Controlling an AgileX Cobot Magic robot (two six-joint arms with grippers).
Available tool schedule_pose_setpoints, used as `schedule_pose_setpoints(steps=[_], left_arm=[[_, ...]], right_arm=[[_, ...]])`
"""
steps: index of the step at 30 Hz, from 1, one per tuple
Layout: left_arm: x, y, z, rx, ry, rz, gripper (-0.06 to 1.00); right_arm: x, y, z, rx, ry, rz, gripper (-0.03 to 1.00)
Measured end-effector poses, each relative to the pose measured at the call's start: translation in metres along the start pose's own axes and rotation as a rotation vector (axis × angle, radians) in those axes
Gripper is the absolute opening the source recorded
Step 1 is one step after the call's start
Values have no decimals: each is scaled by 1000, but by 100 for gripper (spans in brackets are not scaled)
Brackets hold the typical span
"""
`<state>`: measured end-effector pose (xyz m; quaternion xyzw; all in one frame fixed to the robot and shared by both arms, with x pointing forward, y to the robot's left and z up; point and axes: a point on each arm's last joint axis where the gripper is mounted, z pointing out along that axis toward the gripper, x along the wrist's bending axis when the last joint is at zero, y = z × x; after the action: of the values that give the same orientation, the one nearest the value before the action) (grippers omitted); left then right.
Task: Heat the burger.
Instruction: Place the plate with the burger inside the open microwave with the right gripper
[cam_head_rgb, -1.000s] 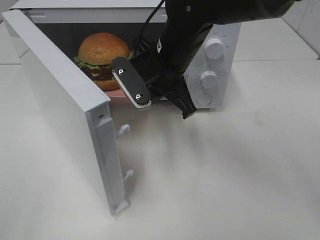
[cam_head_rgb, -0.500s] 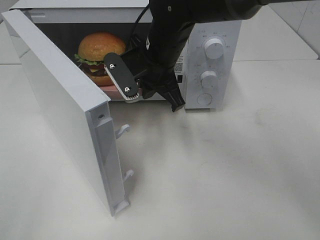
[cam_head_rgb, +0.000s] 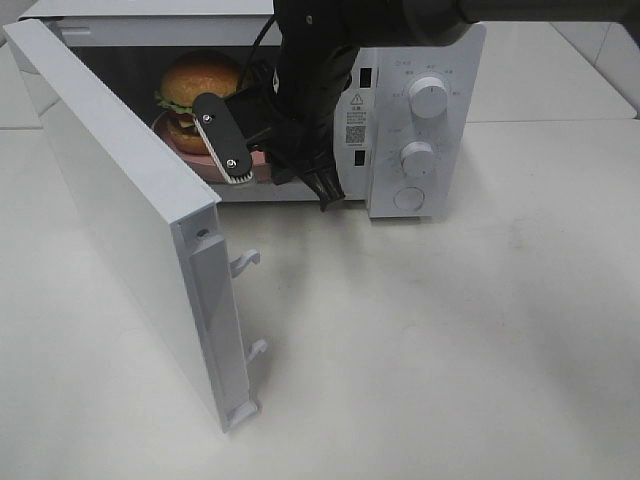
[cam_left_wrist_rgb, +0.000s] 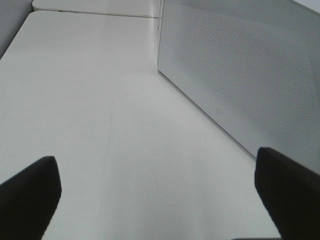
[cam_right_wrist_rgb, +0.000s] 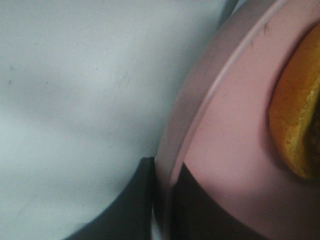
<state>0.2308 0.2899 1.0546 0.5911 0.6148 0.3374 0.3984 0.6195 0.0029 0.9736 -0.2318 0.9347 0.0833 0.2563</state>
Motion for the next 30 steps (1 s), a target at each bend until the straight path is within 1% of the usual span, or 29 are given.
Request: schedule_pose_setpoints(steps=[7, 9, 15, 20, 25, 30], left_arm=[[0, 0, 0, 0, 0, 0, 97], [0, 0, 0, 0, 0, 0, 97], [0, 0, 0, 0, 0, 0, 97], [0, 0, 0, 0, 0, 0, 97], [0, 0, 0, 0, 0, 0, 97], [0, 0, 0, -1, 0, 0, 97]], right_arm=[[-6, 1, 10, 8, -14, 15, 6], [-10, 1, 19, 15, -21, 26, 6], [-12, 1, 28, 29, -27, 22, 6], [-16, 2, 40, 32, -39, 52, 6], [-21, 1, 54, 39, -71, 72, 6], [-22, 1, 62, 43, -80, 89, 7]])
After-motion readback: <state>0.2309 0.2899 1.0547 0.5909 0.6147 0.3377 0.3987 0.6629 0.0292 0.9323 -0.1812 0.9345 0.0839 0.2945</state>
